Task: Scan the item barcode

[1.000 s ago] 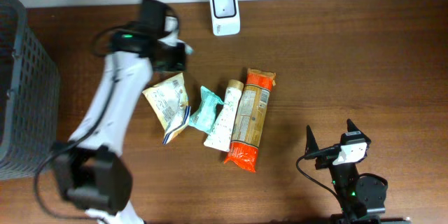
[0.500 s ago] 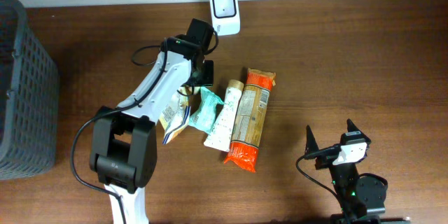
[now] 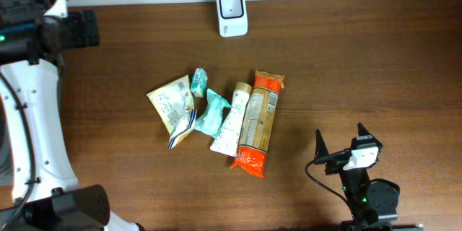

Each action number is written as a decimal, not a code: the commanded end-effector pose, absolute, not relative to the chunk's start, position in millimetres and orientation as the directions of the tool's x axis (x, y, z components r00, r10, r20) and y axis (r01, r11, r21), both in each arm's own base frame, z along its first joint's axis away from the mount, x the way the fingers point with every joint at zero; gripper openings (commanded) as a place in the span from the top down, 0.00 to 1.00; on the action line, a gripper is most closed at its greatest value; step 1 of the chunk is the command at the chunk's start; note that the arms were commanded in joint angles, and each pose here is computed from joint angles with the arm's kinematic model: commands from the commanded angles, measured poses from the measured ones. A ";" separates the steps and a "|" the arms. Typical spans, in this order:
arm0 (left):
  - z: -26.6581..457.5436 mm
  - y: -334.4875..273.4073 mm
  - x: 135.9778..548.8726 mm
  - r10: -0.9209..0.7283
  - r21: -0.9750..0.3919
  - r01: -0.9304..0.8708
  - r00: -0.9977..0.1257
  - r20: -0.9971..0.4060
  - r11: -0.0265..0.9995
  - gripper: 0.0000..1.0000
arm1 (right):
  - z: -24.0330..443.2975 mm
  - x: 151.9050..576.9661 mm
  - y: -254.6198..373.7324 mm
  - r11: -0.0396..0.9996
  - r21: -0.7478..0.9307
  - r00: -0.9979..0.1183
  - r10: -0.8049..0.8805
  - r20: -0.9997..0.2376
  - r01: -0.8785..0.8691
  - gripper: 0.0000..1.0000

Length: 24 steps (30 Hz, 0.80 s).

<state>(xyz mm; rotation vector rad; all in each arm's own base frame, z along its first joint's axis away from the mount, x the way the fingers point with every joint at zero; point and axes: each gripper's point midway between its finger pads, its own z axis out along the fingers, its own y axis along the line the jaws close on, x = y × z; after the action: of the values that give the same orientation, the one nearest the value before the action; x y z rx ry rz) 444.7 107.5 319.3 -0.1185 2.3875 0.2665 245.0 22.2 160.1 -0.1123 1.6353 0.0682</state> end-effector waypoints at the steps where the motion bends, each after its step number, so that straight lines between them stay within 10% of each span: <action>1: 316.4 113.9 442.3 0.005 0.111 -0.095 -0.737 -0.676 0.989 0.01 | 157.6 244.9 23.7 0.993 -0.017 -0.068 -0.025 -0.997 -0.120 0.01; 24: 315.9 113.8 441.7 0.005 0.111 -0.094 -0.739 -0.674 0.989 0.01 | 196.3 235.3 44.7 0.970 0.019 -0.092 -0.003 -0.996 -0.242 0.01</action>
<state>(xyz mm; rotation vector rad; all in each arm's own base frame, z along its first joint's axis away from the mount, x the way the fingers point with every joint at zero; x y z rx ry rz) 441.2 115.3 317.3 -0.0857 2.3935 0.1873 240.7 33.9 161.9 -0.1580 1.6664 0.1338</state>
